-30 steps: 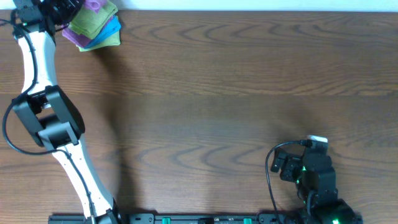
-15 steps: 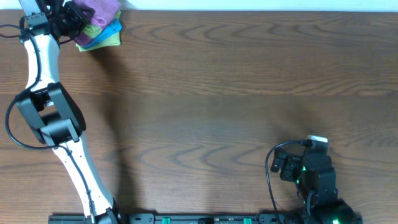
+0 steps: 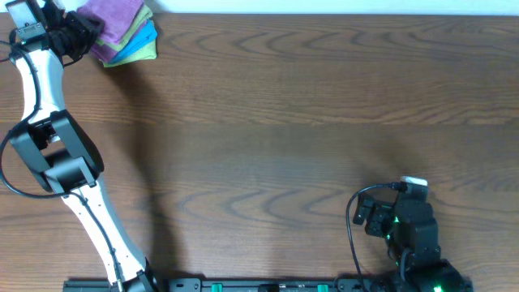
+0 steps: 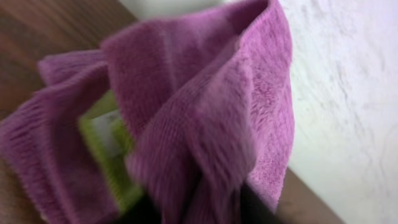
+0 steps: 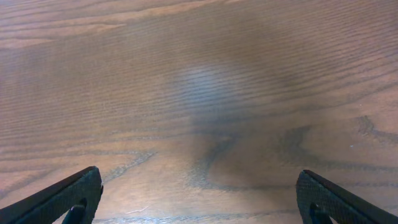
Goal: Fold the cloth
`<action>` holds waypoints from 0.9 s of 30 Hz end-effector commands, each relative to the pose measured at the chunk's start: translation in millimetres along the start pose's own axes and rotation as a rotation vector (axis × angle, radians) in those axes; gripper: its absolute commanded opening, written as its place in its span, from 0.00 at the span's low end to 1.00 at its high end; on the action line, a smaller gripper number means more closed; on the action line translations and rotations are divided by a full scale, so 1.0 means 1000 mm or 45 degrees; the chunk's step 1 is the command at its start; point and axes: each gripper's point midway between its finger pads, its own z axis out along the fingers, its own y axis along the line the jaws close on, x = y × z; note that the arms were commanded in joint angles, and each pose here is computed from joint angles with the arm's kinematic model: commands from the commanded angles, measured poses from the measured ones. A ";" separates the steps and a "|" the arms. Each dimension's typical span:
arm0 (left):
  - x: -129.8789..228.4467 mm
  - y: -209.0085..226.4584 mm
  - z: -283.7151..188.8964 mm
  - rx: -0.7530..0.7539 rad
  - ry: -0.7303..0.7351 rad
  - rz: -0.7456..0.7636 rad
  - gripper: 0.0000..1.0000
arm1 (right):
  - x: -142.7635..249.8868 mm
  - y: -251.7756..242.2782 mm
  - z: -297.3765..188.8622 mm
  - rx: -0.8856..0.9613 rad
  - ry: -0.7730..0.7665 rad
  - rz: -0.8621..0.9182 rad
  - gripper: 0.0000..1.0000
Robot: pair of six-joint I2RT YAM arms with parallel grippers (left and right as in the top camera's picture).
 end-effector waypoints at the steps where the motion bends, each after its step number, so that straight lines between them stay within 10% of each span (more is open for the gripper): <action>1: -0.008 0.000 -0.003 -0.041 -0.037 0.025 0.77 | 0.000 -0.001 0.000 0.009 -0.005 0.015 0.99; 3: -0.007 0.001 -0.003 -0.051 -0.039 0.023 0.97 | 0.000 -0.001 0.000 0.009 -0.006 0.015 0.99; 27: -0.057 0.070 -0.061 -0.224 -0.216 -0.150 0.95 | 0.000 -0.001 0.000 0.009 -0.005 0.015 0.99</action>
